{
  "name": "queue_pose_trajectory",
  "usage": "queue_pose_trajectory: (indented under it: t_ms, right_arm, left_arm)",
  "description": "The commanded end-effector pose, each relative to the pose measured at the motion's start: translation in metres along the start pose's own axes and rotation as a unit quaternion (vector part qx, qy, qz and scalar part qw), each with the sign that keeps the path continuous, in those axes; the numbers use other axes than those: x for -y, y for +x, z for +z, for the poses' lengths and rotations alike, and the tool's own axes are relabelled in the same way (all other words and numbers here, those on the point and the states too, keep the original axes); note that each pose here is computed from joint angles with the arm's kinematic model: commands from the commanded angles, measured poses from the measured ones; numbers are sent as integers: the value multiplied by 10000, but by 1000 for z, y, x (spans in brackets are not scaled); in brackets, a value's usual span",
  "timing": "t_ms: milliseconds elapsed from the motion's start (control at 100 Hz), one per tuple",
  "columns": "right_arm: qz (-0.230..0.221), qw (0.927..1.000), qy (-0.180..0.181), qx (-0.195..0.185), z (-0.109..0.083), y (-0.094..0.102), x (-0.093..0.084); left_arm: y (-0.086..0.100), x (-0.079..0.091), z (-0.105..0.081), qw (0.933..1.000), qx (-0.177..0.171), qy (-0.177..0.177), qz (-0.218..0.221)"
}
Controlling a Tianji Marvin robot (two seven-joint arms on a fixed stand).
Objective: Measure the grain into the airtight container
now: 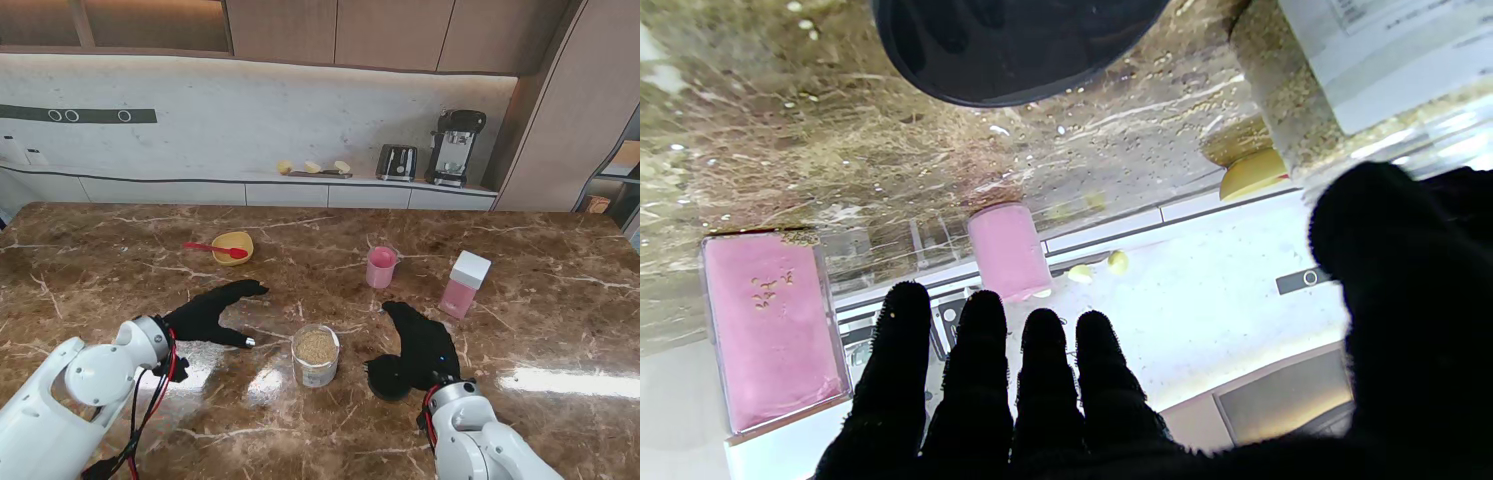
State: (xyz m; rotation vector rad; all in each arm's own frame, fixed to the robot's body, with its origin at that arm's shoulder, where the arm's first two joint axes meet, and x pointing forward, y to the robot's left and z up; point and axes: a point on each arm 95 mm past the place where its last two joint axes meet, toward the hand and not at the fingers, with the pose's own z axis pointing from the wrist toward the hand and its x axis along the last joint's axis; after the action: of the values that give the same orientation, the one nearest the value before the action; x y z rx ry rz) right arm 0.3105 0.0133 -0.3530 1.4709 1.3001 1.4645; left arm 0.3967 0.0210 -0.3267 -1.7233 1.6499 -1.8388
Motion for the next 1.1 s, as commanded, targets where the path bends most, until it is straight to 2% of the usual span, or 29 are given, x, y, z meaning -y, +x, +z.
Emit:
queue_pose_trajectory:
  t_ms: [0, 280, 490, 800, 950, 1090]
  right_arm:
    - [162, 9998, 81, 19, -3, -2, 5]
    - [509, 9987, -74, 41, 0, -6, 8]
    - [605, 9980, -144, 89, 4, -6, 7]
    - [727, 9969, -221, 200, 7, -9, 6]
    - [808, 9961, -256, 229, 7, -8, 6]
    - [871, 9955, -286, 254, 8, -8, 7]
  left_arm:
    - [2, 21, 1, 9999, 37, 138, 76]
    - [4, 64, 11, 9991, 339, 57, 268]
    - [0, 93, 27, 9958, 765, -155, 486]
    - [-15, 121, 43, 9844, 1376, -647, 883]
    - [-25, 130, 45, 9791, 1675, -719, 900]
    - [-28, 141, 43, 9715, 1899, -734, 1211]
